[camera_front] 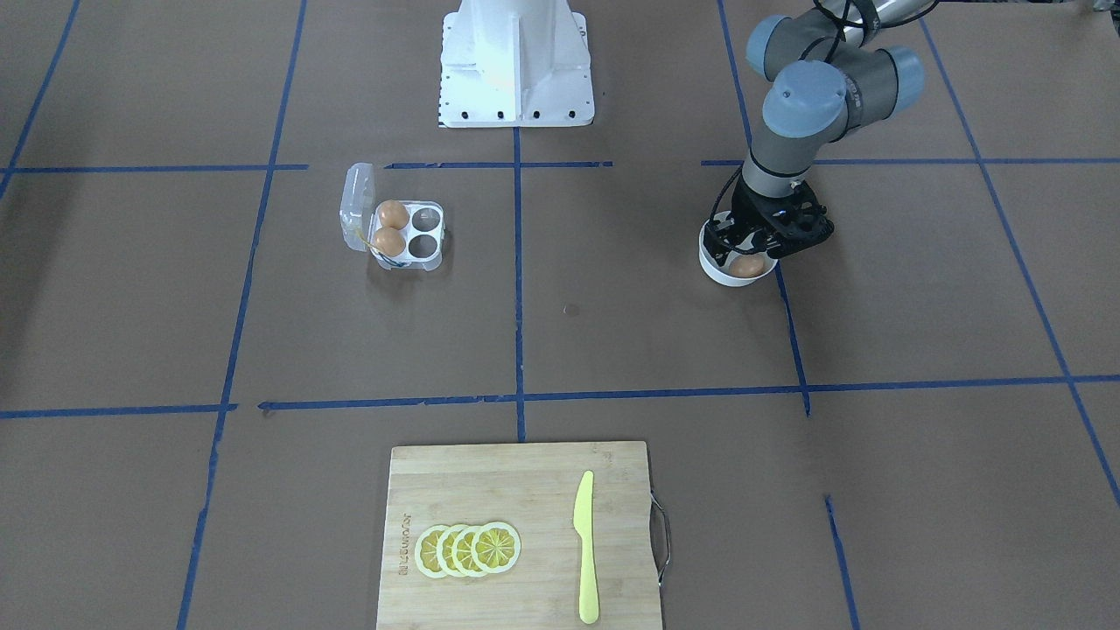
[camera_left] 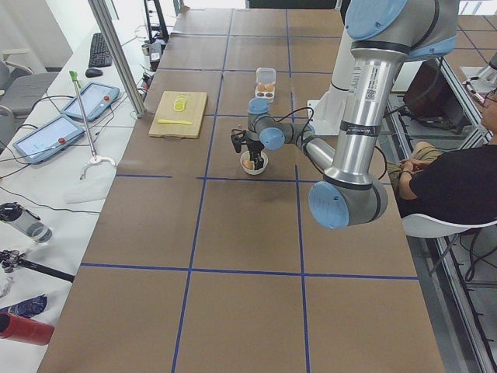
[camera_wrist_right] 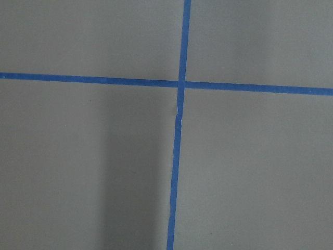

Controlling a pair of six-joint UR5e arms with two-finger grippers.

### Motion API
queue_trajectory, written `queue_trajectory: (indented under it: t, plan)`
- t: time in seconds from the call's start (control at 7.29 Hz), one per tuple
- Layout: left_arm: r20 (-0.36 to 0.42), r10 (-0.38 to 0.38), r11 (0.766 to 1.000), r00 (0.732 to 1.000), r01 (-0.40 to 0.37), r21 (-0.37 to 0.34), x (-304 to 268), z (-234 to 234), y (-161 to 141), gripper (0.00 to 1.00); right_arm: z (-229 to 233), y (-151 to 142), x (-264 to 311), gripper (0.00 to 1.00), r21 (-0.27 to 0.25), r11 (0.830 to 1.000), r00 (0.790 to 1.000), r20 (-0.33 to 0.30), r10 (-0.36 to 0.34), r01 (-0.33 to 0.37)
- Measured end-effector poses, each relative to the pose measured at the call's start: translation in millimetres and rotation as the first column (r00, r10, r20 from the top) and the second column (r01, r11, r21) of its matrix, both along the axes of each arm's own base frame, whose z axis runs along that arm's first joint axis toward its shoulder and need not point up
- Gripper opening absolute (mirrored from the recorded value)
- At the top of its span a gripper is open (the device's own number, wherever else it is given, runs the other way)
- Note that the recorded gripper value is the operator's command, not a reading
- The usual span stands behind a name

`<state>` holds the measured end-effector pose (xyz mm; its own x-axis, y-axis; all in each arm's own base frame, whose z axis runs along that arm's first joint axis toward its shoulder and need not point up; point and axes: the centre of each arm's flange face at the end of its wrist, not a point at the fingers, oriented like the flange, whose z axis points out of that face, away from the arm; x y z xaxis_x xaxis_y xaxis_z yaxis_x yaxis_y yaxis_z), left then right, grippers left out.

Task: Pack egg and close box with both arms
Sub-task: 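Close the left gripper around the brown egg in the bowl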

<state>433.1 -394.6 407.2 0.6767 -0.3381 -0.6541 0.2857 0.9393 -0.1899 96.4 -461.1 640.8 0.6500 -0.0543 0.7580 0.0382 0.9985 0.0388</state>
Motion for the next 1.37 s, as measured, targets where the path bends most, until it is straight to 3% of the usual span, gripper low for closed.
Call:
queue_trajectory:
  t: [1.1, 1.23, 1.37]
  plan:
    - [0.008, -0.004, 1.0, 1.0, 0.004, 0.0, -2.3, 4.3, -3.8, 0.71, 0.4, 1.0, -0.1, 1.0, -0.001, 1.0, 1.0, 0.0, 0.0, 0.0]
    - [0.008, -0.006, 1.0, 1.0, 0.006, 0.001, -3.0, 4.7, -4.9, 0.6, 0.7, 1.3, -0.1, 1.0, -0.002, 1.0, 1.0, 0.0, 0.0, 0.0]
    - [0.009, -0.008, 1.0, 1.0, 0.008, 0.0, -3.6, 5.1, -5.8, 0.4, 0.9, 1.4, -0.1, 1.0, -0.002, 1.0, 1.0, 0.0, 0.0, 0.0]
